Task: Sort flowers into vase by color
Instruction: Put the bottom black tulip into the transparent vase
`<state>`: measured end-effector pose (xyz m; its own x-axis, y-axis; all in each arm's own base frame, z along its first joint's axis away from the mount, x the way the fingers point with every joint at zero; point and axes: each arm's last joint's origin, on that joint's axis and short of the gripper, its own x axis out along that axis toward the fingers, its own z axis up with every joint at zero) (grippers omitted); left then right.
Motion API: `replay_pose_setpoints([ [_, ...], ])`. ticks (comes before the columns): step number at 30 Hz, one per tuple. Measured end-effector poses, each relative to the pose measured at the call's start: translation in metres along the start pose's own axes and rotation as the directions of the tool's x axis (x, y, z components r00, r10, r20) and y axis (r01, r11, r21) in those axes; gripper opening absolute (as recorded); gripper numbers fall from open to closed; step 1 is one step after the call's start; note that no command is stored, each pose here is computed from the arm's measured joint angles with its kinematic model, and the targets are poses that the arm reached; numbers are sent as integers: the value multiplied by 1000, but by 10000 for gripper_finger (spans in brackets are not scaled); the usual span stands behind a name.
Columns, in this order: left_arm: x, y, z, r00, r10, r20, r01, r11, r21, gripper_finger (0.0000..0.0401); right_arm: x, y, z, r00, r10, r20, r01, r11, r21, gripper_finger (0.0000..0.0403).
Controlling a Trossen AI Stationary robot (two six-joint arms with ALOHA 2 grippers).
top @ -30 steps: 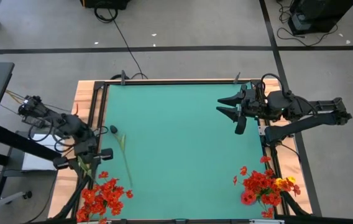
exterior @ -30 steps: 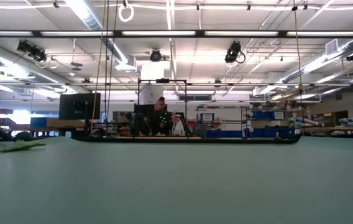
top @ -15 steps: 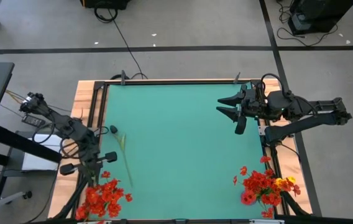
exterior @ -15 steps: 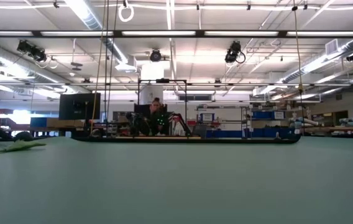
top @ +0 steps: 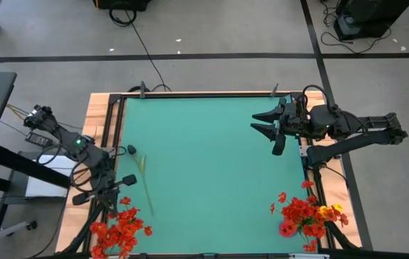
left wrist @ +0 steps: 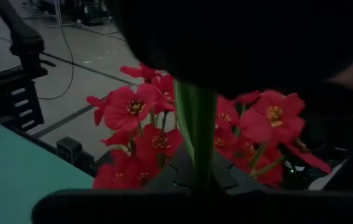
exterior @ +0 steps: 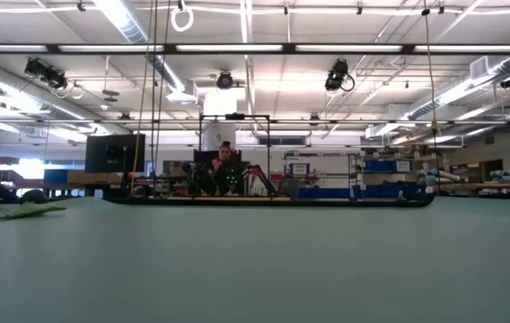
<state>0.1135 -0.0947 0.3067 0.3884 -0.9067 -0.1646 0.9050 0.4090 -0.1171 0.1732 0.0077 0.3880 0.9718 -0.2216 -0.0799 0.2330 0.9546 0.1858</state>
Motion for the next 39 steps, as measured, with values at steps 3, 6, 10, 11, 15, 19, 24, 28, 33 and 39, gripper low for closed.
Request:
replay_pose_setpoints([
  [3, 3, 0, -1, 1000, -7, -13, 7, 1000, -7, 4, 0, 0, 0, 1000, 1, 3, -1, 1000, 1, 165],
  [6, 8, 0, -3, 999, -26, -29, 25, 999, -21, 3, 0, 0, 1, 1000, 2, 10, -2, 1000, 3, 165],
  [10, 14, -3, -5, 998, -48, -49, 46, 998, -34, 3, 0, 0, 1, 1000, 3, 13, -3, 1000, 4, 165],
  [11, 15, -3, -5, 997, -50, -52, 48, 998, -34, 3, 0, 0, 1, 1000, 3, 12, -3, 1000, 4, 165],
  [15, 18, -4, -6, 997, -36, -63, 35, 999, -22, 3, 0, 0, 1, 1000, 3, 13, -3, 1000, 4, 165],
  [19, 19, -2, -7, 998, -5, -67, 6, 1000, 14, 8, 0, 0, 1, 1000, 3, 13, -3, 1000, 4, 165],
  [24, 18, -2, -8, 997, -1, -79, 2, 1000, 12, 11, 0, 0, 1, 1000, 3, 12, -3, 1000, 4, 165],
  [28, 17, -4, -7, 998, -20, -67, 21, 1000, 10, 12, 0, 0, 1, 1000, 2, 12, -3, 1000, 4, 165],
  [33, 12, -8, -1, 998, -57, -19, 58, 998, 40, 48, 0, 0, 1, 1000, 3, 12, -3, 1000, 4, 165],
  [39, 17, -10, 3, 997, -79, 23, 78, 996, 44, 168, 0, 0, 1, 1000, 2, 13, -2, 1000, 4, 165],
])
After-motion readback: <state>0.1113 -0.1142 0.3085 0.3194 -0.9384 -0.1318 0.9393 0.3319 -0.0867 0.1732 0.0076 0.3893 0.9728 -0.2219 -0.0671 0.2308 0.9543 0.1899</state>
